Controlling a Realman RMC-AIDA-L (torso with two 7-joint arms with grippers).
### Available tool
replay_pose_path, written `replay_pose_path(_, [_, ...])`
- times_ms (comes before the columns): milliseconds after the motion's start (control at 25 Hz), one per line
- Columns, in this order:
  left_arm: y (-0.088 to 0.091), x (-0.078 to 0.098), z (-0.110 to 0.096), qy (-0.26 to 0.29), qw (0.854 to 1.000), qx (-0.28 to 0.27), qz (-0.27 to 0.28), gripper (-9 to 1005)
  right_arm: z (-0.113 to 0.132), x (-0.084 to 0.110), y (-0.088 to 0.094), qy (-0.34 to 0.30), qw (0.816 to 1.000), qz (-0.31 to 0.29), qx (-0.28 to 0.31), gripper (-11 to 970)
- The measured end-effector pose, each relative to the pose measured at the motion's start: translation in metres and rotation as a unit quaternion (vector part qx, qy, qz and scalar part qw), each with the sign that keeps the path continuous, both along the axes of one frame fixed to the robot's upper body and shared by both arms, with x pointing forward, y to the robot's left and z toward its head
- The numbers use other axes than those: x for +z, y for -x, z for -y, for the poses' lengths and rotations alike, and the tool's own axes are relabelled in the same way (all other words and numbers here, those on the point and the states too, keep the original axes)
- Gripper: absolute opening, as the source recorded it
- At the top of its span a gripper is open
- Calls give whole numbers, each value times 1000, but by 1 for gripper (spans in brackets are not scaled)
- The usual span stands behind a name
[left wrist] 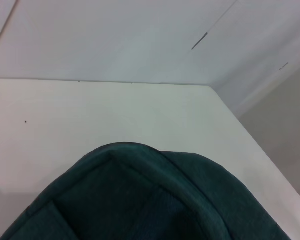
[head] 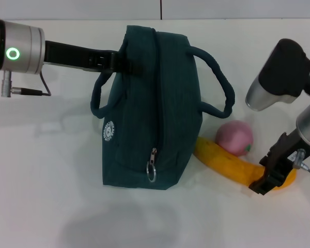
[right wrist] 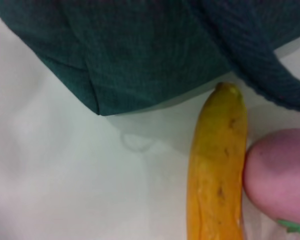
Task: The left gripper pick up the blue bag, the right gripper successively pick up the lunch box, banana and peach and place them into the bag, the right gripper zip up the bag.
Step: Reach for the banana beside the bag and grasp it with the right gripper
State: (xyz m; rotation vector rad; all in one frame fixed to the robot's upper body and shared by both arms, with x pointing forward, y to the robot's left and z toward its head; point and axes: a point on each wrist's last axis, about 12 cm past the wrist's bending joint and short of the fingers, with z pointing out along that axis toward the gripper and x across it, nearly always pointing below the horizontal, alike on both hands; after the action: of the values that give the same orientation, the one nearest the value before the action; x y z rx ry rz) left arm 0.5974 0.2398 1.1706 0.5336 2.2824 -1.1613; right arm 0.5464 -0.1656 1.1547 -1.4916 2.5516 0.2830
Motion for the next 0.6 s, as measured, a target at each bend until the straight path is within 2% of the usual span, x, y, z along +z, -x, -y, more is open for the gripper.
replay_pose_path(600, [0, 0, 0, 1, 1000, 0, 0, 56, -5, -7, 5, 28, 999, -5, 22, 617])
